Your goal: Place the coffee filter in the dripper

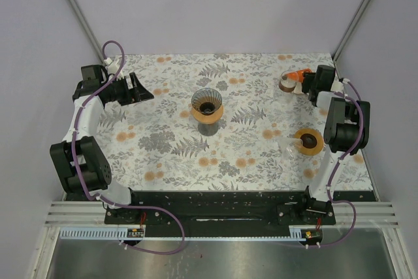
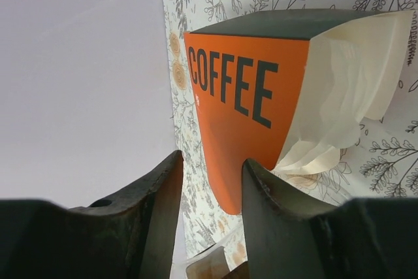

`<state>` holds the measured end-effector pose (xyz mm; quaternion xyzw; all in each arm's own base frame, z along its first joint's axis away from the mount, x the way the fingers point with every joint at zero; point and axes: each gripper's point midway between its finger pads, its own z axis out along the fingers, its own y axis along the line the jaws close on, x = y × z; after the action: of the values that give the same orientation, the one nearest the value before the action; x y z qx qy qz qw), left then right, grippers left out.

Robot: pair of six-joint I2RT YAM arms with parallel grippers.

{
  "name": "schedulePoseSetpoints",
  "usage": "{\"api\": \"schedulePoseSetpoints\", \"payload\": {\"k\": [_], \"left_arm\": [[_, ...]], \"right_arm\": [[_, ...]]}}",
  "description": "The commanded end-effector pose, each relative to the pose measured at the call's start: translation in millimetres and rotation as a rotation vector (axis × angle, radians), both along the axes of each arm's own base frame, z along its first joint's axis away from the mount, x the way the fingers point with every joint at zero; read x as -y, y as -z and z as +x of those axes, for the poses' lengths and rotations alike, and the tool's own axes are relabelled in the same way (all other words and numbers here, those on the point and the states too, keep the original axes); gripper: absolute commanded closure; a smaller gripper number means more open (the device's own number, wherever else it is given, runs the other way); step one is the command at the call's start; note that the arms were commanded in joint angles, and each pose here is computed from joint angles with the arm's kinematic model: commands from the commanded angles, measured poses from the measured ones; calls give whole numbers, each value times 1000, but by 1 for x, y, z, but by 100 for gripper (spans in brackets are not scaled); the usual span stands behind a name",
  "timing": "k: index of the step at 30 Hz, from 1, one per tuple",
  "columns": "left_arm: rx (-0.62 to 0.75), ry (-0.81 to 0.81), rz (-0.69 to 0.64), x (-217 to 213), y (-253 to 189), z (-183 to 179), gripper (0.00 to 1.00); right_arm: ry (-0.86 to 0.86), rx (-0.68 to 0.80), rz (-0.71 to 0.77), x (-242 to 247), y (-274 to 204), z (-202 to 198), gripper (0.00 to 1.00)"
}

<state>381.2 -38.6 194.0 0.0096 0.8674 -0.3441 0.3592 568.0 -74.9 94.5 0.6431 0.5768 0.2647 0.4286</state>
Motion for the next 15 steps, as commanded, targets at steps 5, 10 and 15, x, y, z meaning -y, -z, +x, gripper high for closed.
{"api": "schedulePoseSetpoints", "payload": {"k": [5, 10, 15], "left_arm": [[62, 20, -13, 0, -18, 6, 19], [60, 19, -10, 0, -17, 6, 19], [65, 17, -9, -1, -19, 5, 19]], "right_arm": [[9, 71, 67, 4, -6, 14, 63], [14, 51, 82, 7, 7, 13, 70], [10, 49, 66, 10, 12, 13, 77]]}}
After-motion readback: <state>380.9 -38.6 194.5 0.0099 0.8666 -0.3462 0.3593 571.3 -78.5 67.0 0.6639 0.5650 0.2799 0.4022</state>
